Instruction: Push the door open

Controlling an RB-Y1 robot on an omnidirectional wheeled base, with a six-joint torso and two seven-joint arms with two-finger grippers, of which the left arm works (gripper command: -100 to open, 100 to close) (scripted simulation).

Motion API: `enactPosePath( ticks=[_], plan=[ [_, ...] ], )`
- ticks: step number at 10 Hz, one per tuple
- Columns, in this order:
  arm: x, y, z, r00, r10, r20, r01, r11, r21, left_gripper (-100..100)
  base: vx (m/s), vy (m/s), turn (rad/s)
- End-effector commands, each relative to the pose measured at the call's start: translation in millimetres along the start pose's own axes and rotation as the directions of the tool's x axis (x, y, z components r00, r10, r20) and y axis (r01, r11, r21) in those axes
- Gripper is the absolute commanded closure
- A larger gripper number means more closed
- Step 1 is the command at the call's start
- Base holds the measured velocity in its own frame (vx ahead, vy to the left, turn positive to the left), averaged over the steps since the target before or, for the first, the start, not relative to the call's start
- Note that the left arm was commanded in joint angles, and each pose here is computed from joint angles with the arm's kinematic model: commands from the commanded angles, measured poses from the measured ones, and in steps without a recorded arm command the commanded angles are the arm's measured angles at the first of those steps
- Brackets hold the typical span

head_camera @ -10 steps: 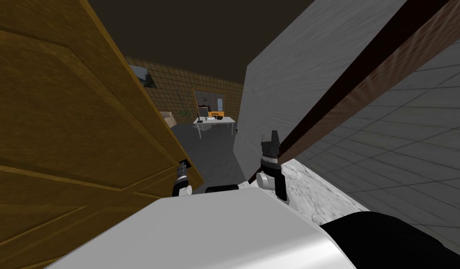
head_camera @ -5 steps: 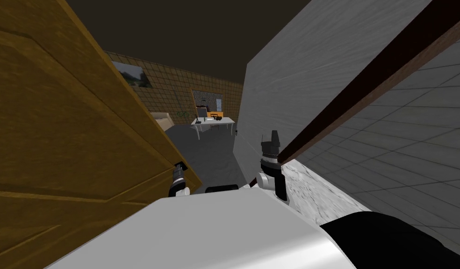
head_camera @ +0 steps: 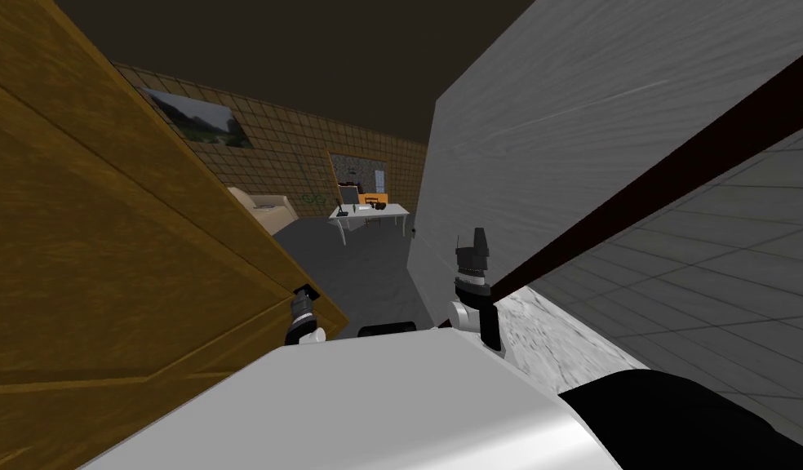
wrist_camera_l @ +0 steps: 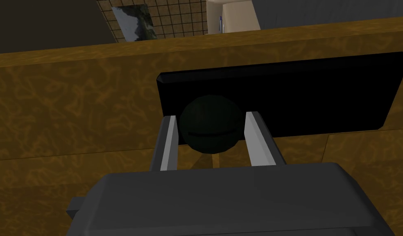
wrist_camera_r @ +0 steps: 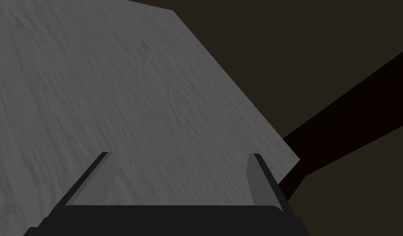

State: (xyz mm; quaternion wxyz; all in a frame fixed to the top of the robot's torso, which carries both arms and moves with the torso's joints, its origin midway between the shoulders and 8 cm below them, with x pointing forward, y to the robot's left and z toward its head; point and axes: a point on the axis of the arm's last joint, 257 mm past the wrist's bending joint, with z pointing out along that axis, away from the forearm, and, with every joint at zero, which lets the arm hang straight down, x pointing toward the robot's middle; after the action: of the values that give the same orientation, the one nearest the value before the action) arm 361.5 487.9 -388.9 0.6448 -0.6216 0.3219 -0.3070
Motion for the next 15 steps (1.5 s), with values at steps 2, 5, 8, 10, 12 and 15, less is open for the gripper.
enactPosePath(
  ticks=[2, 5, 8, 10, 12, 15],
  plan=[
    [-36.7, -4.3, 2.1, 0.9973, 0.010, 0.072, -0.011, 0.9999, 0.011, 100, 0.158, 0.045, -0.042],
    [-56.8, -4.9, 0.8, 0.9930, 0.010, 0.117, -0.012, 0.9999, 0.011, 100, 0.114, 0.042, -0.026],
    [-90.2, -5.5, -3.7, 0.9811, 0.009, 0.193, -0.012, 0.9999, 0.010, 100, 0.139, 0.048, -0.033],
    [-103.0, -5.4, -6.5, 0.9746, 0.008, 0.224, -0.010, 0.9999, 0.009, 100, 0.134, 0.062, -0.028],
    [-121.8, -5.1, -11.3, 0.9633, 0.006, 0.268, -0.008, 0.9999, 0.007, 100, 0.125, 0.069, -0.041],
    [-150.3, -3.7, -21.5, 0.9410, 0.001, 0.339, -0.002, 1.0000, 0.002, 100, 0.166, 0.067, -0.028]
  ],
)
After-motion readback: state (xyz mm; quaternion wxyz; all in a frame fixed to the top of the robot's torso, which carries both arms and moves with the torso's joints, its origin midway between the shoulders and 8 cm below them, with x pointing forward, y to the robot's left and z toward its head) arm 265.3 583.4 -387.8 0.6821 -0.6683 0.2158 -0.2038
